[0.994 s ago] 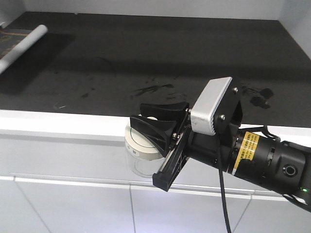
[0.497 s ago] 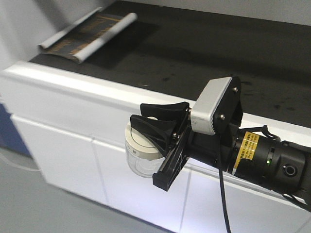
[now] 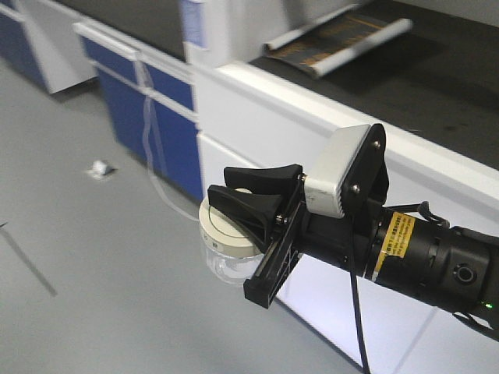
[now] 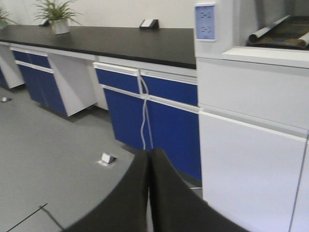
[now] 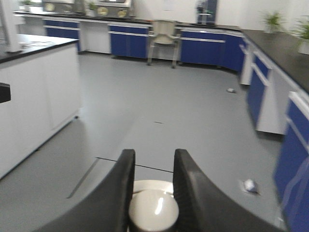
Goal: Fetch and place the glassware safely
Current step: 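Turn the base away from the hood while holding the jar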
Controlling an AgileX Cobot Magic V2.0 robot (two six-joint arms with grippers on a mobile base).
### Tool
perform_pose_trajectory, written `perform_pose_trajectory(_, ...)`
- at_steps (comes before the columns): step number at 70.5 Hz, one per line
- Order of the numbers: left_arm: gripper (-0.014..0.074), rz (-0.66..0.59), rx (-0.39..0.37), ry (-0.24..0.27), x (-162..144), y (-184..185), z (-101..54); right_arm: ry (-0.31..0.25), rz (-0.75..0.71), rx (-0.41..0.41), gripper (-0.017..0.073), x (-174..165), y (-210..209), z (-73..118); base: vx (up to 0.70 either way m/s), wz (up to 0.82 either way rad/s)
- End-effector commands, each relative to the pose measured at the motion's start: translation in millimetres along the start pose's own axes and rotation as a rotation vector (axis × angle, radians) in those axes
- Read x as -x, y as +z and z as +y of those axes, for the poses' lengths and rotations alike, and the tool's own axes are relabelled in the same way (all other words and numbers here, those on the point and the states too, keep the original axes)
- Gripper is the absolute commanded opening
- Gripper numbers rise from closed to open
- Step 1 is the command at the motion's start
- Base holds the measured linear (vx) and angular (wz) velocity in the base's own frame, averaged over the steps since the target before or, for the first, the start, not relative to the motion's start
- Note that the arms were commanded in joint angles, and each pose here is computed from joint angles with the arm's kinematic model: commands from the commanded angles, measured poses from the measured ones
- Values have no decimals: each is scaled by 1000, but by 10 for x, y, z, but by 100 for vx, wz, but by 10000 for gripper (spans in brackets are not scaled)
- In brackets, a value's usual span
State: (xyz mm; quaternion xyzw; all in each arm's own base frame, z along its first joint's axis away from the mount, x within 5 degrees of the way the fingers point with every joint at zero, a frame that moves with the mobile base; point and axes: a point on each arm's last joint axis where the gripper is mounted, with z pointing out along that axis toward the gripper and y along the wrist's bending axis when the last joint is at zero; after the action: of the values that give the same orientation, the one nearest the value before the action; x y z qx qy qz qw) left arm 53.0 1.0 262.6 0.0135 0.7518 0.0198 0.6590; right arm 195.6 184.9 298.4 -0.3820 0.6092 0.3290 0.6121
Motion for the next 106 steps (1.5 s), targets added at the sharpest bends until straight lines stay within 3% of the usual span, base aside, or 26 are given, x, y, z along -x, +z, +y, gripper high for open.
perform_pose_trajectory(1, -7, -84, -6, -8, 137, -14, 0, 0, -139, 28, -3, 259, -42, 32, -11, 72)
perform_pose_trajectory(62, -7, -84, -6, -8, 137, -14, 0, 0, -140, 29, -3, 259, -42, 32, -1, 60)
perform_pose_trajectory(106, -7, -84, -6, -8, 137, -14, 0, 0, -139, 28, -3, 259, -42, 32, 18, 26)
